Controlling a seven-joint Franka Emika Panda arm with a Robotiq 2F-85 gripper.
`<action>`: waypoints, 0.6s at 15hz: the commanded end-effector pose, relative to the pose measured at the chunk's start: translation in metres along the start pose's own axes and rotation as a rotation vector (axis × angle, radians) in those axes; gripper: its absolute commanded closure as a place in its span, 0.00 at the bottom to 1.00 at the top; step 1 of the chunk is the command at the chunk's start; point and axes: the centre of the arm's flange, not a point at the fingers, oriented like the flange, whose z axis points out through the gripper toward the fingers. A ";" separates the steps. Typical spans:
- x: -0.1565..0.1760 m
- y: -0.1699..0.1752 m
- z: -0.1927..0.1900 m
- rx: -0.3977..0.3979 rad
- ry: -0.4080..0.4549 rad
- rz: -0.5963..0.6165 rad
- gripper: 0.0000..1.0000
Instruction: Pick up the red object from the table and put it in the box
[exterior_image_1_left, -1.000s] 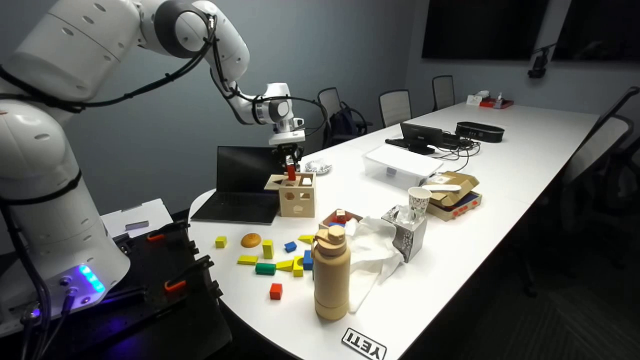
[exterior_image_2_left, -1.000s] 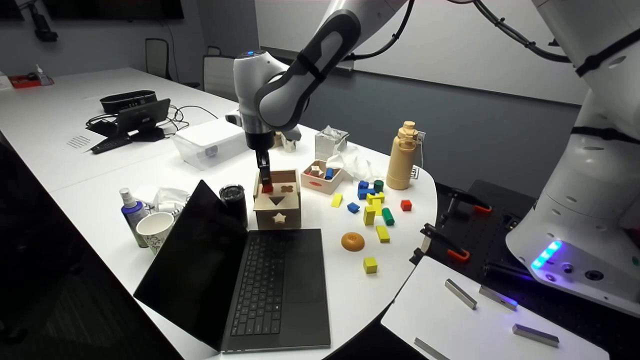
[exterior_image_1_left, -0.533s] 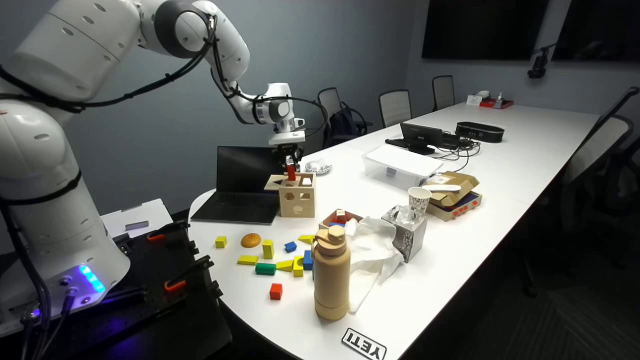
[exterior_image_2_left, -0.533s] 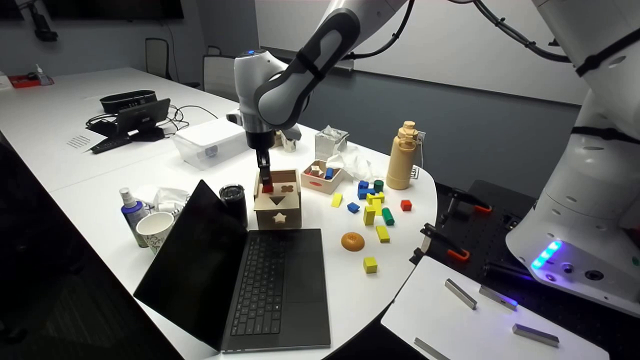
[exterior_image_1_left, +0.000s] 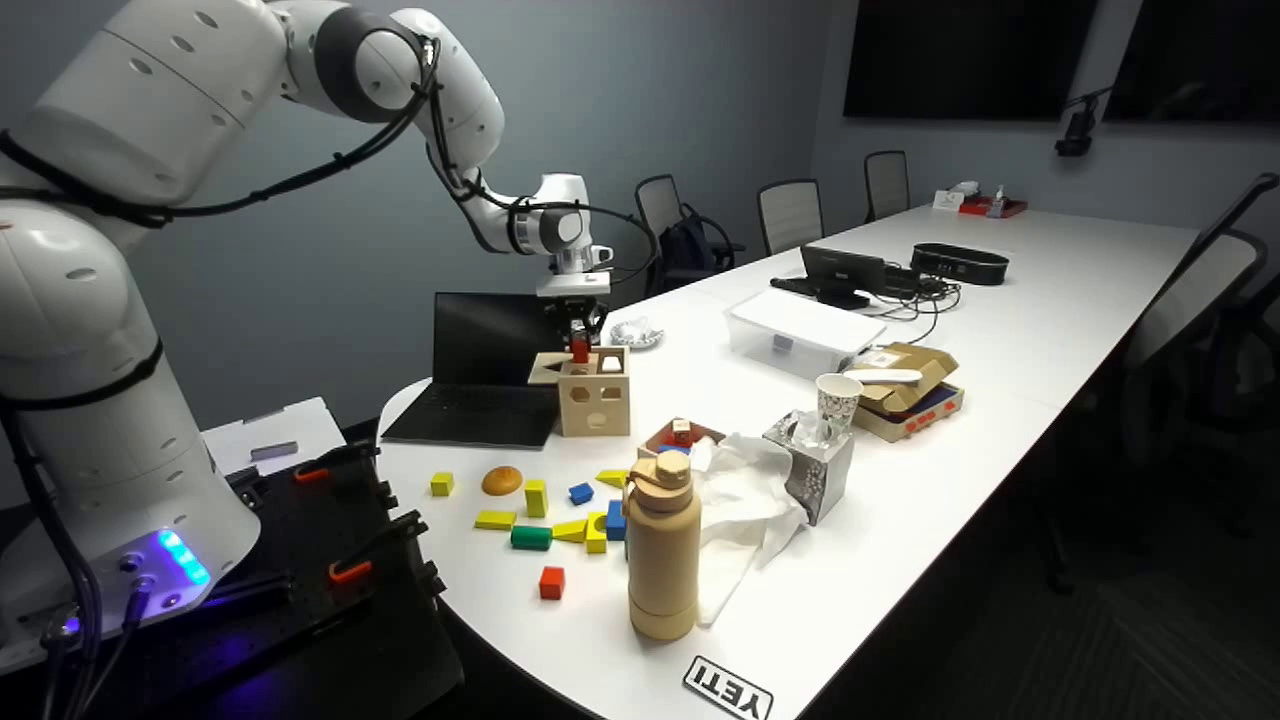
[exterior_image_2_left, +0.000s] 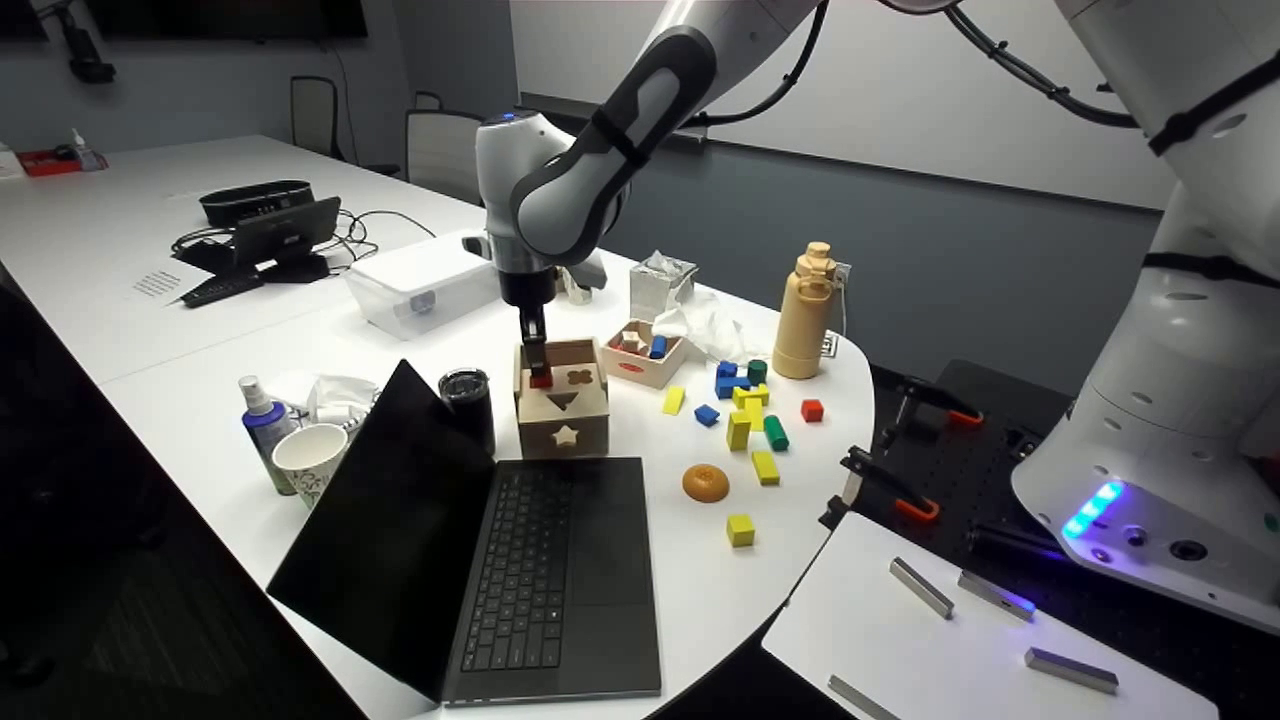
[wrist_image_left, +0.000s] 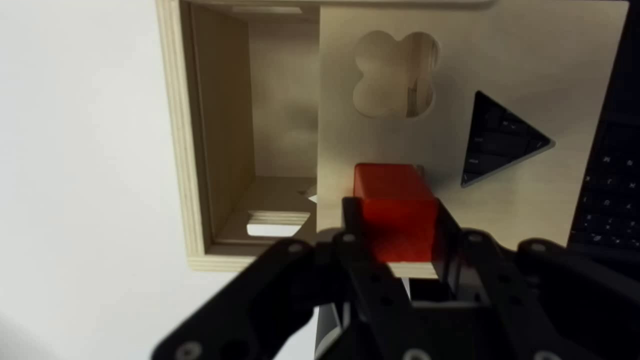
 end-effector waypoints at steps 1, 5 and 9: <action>0.001 0.003 -0.002 0.011 -0.012 0.030 0.92; 0.000 0.004 -0.005 0.012 -0.012 0.030 0.36; -0.003 0.004 -0.012 0.024 -0.010 0.027 0.05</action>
